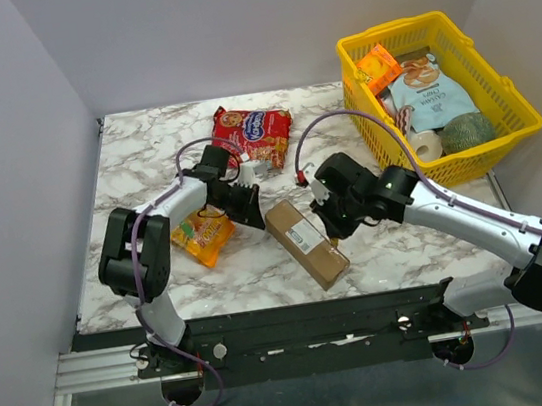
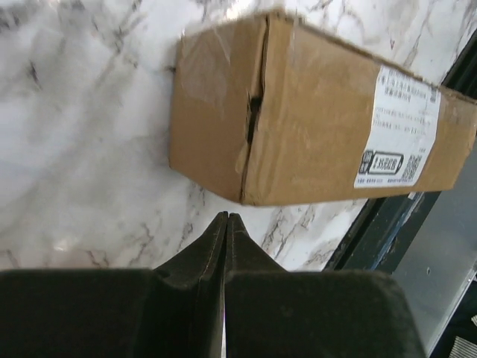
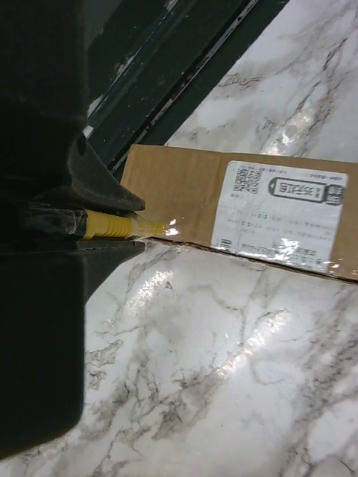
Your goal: Unpack the express box
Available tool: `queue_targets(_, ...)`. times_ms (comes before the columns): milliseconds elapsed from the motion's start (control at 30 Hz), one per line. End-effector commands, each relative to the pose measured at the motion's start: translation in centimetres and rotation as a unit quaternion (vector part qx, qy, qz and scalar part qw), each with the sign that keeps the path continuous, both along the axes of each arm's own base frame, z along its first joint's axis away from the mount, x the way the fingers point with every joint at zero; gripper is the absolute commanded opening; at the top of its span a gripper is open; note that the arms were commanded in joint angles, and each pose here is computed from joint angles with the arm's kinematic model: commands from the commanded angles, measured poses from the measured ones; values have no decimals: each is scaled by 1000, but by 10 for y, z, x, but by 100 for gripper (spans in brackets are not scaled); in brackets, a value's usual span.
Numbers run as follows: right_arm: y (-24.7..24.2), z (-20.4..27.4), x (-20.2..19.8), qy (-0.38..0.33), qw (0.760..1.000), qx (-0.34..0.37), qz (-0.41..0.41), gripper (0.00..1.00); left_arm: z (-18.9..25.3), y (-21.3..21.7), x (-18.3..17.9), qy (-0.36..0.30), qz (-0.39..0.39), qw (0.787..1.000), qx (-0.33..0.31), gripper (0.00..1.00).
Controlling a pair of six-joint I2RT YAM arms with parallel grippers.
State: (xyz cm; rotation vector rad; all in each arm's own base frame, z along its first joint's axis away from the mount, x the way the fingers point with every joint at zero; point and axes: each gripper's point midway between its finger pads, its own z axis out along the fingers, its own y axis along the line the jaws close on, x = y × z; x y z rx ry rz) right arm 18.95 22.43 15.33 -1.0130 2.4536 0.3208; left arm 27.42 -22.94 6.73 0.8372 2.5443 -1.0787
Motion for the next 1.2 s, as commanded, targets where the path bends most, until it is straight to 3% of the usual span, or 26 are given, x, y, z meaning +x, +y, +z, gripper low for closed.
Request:
queue_targets(0, 40, 58, 36, -87, 993, 68, 29, 1, 10, -16, 29, -15, 3, 1000, -20, 10)
queue_targets(167, 71, 119, 73, -178, 977, 104, 60, 1, 19, -39, 82, -34, 5, 999, -27, 10)
queue_targets(233, 64, 140, 101, -235, 968, 84, 21, 0, 38, -55, 116, -67, 7, 997, -42, 10)
queue_targets(300, 47, 145, 122, -267, 962, 53, -4, 0, 25, -69, 135, -55, 9, 998, -41, 10)
queue_targets(333, 39, 143, 130, -274, 961, 42, -16, 0, 50, -82, 157, -91, 4, 994, -62, 10)
queue_targets(433, 6, 120, 140, -257, 966, 5, -40, 1, 61, -84, 173, -130, -2, 990, -50, 12)
queue_targets(500, -11, 91, 132, -236, 971, -37, -19, 1, 76, -64, 169, -138, 16, 990, -33, 13)
queue_targets(533, -15, 80, 126, -227, 973, -49, -7, 0, 59, -51, 154, -105, 26, 994, -18, 13)
queue_targets(567, -21, 72, 120, -225, 972, -63, 10, 0, 74, -41, 142, -108, 31, 993, -20, 13)
queue_targets(633, -32, 33, 102, -188, 977, -90, 38, 1, 52, -19, 106, -61, 31, 998, 3, 11)
queue_targets(667, -36, 22, 96, -177, 978, -98, 52, 0, 61, -10, 87, -68, 12, 998, 7, 8)
queue_targets(833, -30, -17, 37, -75, 986, -57, 138, 0, 36, 17, 18, -24, -26, 999, 31, 7)
queue_targets(967, -2, -22, -11, -8, 976, 8, 218, 0, 52, 32, 23, -62, 1, 998, 27, 8)
queue_targets(1000, 16, -18, -33, 22, 964, 50, 258, 0, 57, 36, 28, -68, 16, 997, 27, 8)
queue_targets(1100, 50, -8, -57, 63, 940, 107, 317, 1, 80, 60, 50, -107, 68, 992, 27, 8)
queue_targets(1167, 72, -7, -51, 67, 930, 130, 336, 0, 97, 75, 60, -136, 97, 986, 30, 8)
